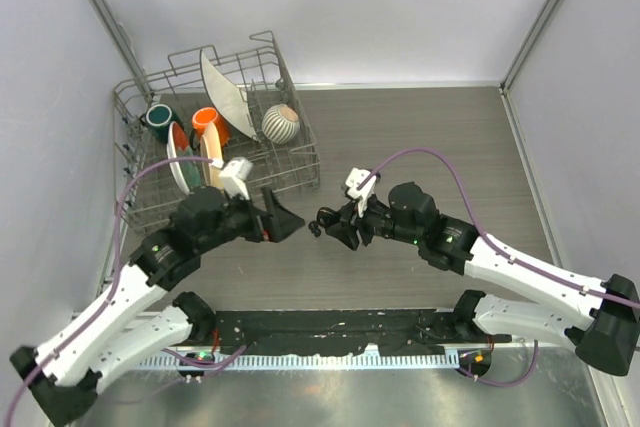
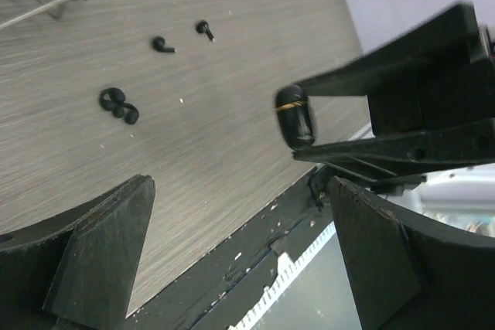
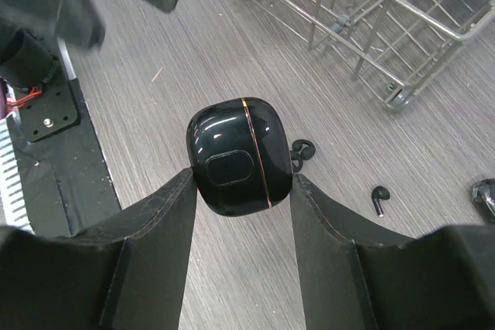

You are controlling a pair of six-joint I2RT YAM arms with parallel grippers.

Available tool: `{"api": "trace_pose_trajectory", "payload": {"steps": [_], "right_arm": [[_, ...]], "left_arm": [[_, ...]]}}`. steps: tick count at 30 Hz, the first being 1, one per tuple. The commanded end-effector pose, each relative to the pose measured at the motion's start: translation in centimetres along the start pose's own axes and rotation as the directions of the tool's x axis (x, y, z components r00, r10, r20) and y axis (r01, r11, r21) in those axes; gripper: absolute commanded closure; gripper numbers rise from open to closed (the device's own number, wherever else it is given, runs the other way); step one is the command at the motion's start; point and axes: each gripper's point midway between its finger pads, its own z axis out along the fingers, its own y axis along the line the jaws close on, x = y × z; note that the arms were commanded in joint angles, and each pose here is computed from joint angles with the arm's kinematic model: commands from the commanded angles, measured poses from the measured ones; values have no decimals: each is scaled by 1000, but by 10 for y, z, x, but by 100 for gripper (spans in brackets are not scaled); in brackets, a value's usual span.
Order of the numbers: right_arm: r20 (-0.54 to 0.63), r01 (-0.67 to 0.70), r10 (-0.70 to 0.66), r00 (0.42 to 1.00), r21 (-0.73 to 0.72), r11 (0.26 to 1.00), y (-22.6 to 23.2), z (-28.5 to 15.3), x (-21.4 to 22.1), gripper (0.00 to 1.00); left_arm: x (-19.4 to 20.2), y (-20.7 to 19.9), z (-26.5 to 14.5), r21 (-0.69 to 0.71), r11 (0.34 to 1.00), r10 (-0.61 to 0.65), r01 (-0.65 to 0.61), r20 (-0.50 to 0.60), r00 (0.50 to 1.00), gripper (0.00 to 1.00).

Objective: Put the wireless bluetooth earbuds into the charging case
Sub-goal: Pick up the charging case at the center of the board.

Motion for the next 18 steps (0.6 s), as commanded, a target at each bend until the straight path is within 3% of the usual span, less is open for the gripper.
{"api": "trace_pose_trajectory", "payload": {"steps": [1,4,18], "right_arm": [[53,33,-35,998,38,999,-7,5,-13,99],[59,37,-39,997,34,999,-6,2,-13,99],[137,23,-27,990,32,999,-4,-1,-22,99]], "left_arm": [[-25,-23,18,-58,990,135,-129,105,985,0],[-28,-28,26,-21,994,109,-107,147,983,0],[3,-62,59,186,982,35,-35,3,999,5]]}}
